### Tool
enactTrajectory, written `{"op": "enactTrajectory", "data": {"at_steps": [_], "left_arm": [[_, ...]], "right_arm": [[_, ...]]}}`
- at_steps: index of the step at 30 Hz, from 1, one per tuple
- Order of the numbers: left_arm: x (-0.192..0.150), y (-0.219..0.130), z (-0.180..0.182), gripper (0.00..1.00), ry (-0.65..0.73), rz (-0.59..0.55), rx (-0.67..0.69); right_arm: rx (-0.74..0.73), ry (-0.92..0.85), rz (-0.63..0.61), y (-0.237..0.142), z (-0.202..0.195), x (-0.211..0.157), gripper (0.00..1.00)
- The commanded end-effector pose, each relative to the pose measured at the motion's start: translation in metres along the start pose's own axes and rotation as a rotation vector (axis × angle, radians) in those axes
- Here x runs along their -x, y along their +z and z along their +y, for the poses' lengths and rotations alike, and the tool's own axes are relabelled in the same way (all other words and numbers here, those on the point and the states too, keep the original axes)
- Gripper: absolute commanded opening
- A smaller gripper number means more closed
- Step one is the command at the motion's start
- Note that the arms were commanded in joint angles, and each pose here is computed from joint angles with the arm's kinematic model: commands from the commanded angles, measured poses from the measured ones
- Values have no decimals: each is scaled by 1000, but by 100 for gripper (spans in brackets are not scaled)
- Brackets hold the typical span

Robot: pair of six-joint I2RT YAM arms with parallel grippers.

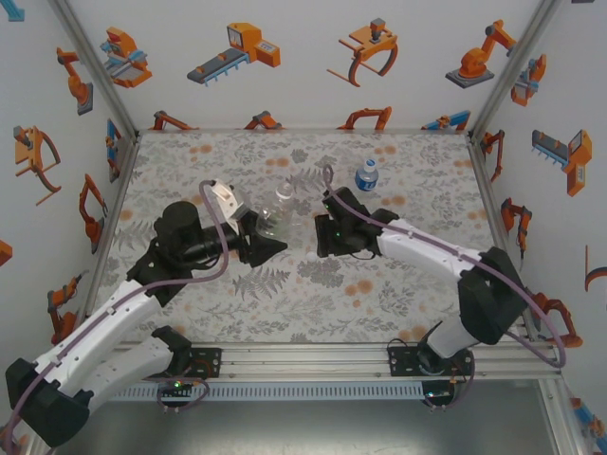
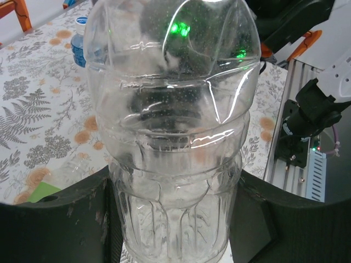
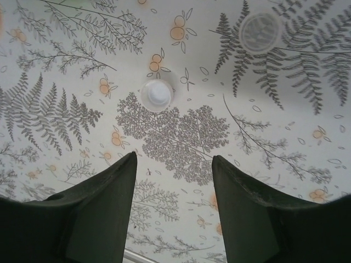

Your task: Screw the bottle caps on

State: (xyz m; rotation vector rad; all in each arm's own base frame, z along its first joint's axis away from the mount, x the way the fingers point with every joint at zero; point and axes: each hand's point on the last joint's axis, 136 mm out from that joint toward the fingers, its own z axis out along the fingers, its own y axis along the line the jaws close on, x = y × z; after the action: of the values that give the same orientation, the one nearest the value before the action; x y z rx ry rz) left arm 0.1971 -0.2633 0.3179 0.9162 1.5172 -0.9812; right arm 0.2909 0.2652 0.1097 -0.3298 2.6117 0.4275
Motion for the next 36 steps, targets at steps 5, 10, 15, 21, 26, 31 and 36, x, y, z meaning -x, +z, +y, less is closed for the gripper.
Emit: {"op": "enactTrajectory", "data": {"at_steps": [5,10,15,21,26,31,36], "left_arm": [[0,-12,1,0,23,-26,39],[-1,-16,0,0,23,-28,47],[-2,-17,1,0,26,-27,54],[-2,-16,3,0,29,-34,63],[-2,-16,4,0,29,-35,64],[-2,-16,4,0,29,-35,66],[-2,-14,6,0,26,-33,66]], "right_arm": [[1,-11,13,32,25,17,50],[-34,-28,44,52,27,13,50],[-74,-34,66,65,23,8,50],[-109,-47,97,77,18,0,49],[-119,-57,102,80,16,-3,45],[-121,-59,108,78,15,-4,37],[-139,-51,92,63,7,-8,36]]}}
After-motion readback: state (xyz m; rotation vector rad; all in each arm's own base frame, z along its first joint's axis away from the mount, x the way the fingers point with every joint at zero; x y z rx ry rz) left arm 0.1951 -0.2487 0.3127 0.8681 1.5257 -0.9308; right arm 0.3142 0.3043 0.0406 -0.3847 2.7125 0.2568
